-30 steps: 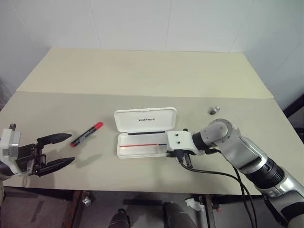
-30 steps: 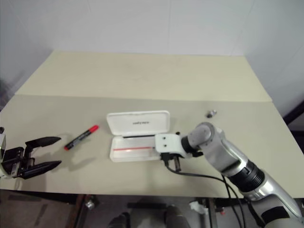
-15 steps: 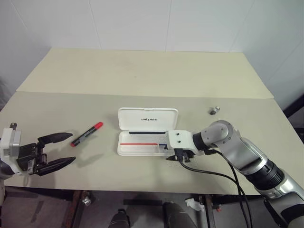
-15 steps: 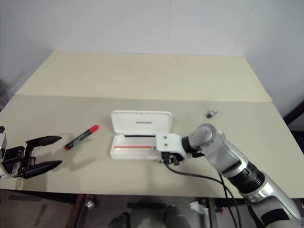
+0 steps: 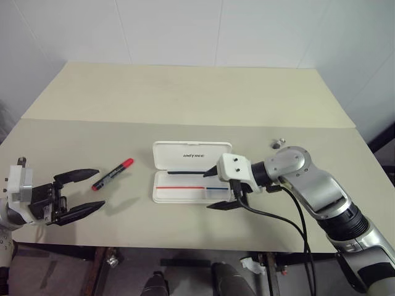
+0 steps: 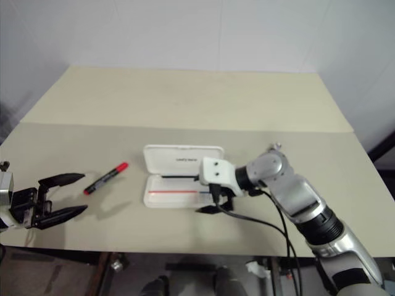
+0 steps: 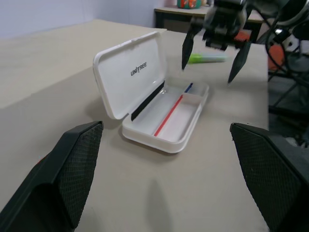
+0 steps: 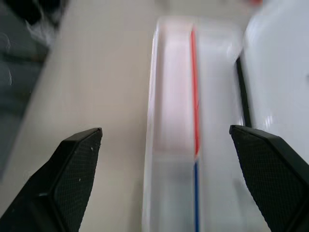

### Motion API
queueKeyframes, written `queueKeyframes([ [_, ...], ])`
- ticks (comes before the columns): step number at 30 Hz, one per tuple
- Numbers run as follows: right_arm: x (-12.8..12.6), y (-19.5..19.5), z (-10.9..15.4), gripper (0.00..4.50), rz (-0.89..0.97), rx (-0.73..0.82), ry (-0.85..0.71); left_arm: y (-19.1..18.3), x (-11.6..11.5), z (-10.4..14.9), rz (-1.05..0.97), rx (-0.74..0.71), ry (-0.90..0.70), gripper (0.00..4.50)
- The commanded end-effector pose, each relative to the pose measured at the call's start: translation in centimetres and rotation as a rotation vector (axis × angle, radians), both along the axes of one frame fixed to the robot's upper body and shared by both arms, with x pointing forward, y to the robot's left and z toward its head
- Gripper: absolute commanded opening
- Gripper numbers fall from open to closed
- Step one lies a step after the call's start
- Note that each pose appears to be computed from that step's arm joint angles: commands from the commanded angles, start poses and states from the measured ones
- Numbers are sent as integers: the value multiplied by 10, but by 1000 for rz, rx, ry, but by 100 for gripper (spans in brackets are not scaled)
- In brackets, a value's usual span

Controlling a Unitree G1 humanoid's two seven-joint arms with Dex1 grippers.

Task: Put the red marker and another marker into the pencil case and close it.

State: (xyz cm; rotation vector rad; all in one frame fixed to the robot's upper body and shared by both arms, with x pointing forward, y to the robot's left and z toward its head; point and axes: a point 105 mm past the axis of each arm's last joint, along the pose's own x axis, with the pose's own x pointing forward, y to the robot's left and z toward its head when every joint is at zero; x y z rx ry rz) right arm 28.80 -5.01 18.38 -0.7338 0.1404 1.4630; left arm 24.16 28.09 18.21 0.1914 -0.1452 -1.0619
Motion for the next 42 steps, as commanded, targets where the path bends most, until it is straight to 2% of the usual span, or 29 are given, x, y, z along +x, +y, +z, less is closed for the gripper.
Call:
queueKeyframes([
  [1,-6,1,27,448,73,123,-53,-2,4,14,65,2,-102,450],
  [5,-8,-2,43,448,101,286,-18,0,11,15,170,-30,-120,450],
  [10,-8,-19,47,448,108,408,43,12,22,2,353,-40,-45,450],
  [16,1,-34,28,448,60,419,56,24,38,-14,463,-9,57,450],
  [21,-1,-41,13,448,66,440,80,35,63,-22,502,-23,118,450],
  [27,1,-39,13,448,38,452,65,33,82,-30,477,-7,174,450],
  [35,3,-41,12,448,-5,450,47,15,91,-51,358,27,303,450],
  [42,3,-40,11,448,-12,450,43,19,96,-76,407,122,463,450],
])
